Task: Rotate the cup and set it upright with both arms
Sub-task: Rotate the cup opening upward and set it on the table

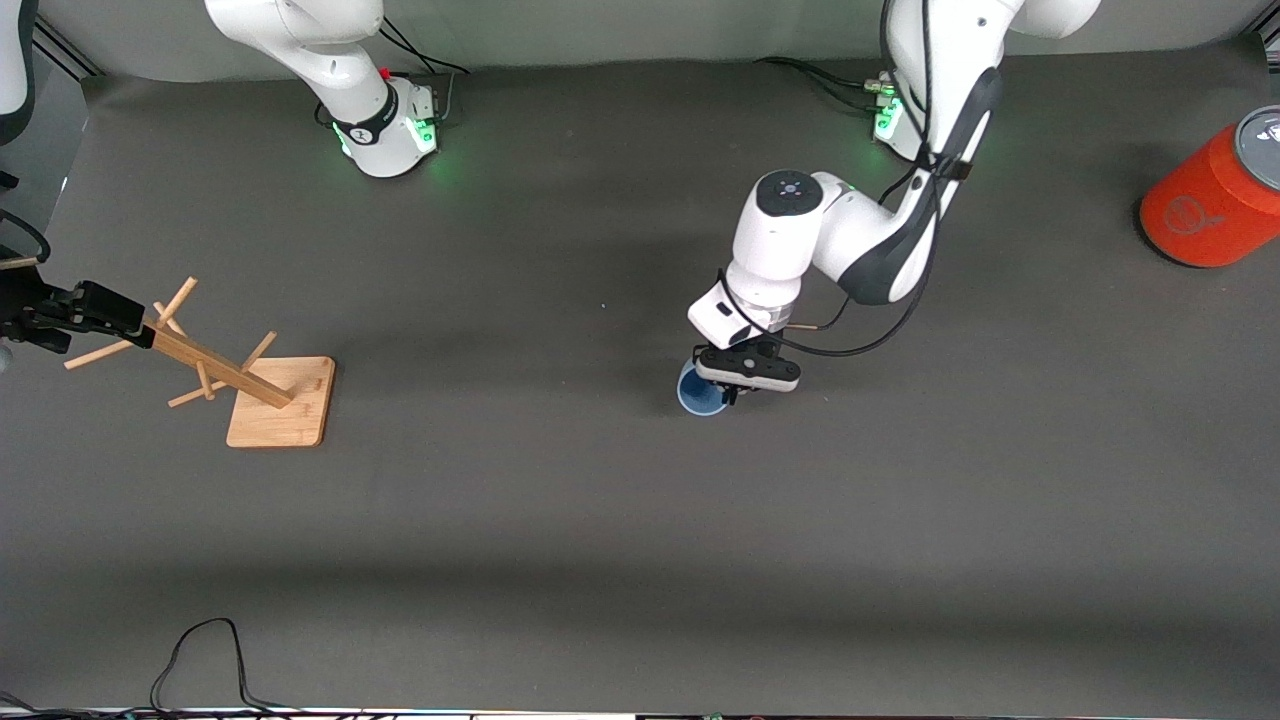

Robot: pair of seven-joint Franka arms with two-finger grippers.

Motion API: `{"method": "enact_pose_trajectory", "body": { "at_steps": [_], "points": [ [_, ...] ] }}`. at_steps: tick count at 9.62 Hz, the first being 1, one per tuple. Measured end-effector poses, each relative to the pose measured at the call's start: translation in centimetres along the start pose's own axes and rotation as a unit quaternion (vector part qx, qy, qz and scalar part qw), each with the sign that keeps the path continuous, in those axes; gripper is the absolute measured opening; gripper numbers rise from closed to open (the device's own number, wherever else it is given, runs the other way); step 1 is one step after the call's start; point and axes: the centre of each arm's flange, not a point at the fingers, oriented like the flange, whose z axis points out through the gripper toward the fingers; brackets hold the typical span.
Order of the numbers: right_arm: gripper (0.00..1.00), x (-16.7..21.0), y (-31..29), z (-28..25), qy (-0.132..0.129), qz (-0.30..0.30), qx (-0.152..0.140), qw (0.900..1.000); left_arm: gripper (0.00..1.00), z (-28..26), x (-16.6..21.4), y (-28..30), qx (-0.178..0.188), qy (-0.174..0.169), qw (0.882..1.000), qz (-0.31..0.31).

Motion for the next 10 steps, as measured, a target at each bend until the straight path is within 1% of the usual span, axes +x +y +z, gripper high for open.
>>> {"method": "enact_pose_trajectory", "body": {
  "at_steps": [2,4,7,10],
  "points": [
    [1.00,-0.1,0.0,0.1,-0.006,0.000,0.001,1.000,0.05,0.6,-1.1,0.7,0.020,0.029,0.999,-0.011],
    [1.00,-0.2,0.0,0.1,-0.007,0.000,0.001,1.000,0.05,0.3,-2.0,2.0,0.019,0.044,0.998,-0.029],
    [1.00,-0.2,0.0,0.1,-0.007,0.000,0.001,1.000,0.05,0.7,-3.9,2.9,0.026,0.076,0.995,-0.054],
    [1.00,-0.2,0.0,0.1,-0.007,0.000,0.001,1.000,0.05,2.3,-6.2,3.7,0.030,0.079,0.994,-0.068]
  ]
}}
